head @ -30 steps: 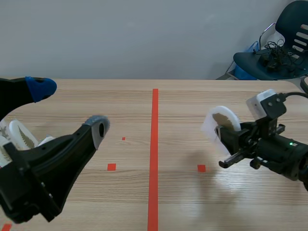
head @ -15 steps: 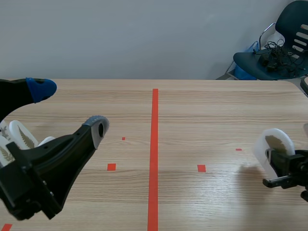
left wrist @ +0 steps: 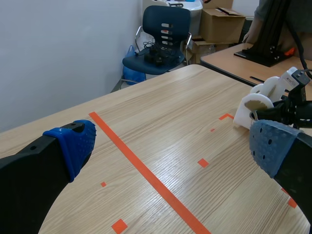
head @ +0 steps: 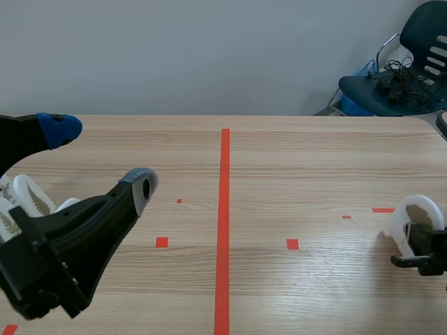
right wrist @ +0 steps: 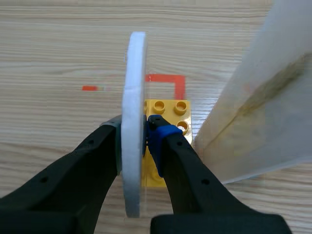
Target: Do the leaf sorting experiment
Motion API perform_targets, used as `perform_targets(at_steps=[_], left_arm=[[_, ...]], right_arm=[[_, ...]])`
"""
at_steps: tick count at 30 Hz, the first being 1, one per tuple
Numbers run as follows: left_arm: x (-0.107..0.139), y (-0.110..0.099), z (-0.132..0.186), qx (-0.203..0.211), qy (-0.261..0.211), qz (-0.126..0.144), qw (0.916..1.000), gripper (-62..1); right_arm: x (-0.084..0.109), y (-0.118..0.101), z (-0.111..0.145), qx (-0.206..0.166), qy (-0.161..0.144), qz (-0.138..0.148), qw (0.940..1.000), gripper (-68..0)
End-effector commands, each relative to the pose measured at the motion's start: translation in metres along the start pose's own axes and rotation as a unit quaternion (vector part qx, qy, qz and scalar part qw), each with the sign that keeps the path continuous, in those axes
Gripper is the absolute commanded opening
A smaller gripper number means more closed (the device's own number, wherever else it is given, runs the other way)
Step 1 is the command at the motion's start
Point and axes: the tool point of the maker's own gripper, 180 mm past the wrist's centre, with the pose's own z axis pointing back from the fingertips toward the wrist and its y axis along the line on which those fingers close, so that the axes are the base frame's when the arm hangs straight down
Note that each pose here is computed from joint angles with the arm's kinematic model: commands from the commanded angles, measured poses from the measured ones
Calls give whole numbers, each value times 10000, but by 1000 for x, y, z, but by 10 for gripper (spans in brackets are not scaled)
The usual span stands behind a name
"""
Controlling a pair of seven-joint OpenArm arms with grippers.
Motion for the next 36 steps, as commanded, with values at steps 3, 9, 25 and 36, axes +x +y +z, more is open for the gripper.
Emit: perform_targets(at_steps=[3,9,25,36], left_arm=[[5,-1,-1,-5,-126,36,9999,14],[5,-1,-1,-5,-126,36,9999,14],[6,-1,-1,-5,-128,36,9999,14],[6,-1,-1,-5,-129,37,9999,14]], right_arm=[[15,-15,-5,-314,-147,226,9991,-611],[14,-17,-5,-336,-127,244,9991,-594],[48,-17,-3,-89,-560,290,9980,-245],[162,21,14,537,-1477,841,9840,-230]])
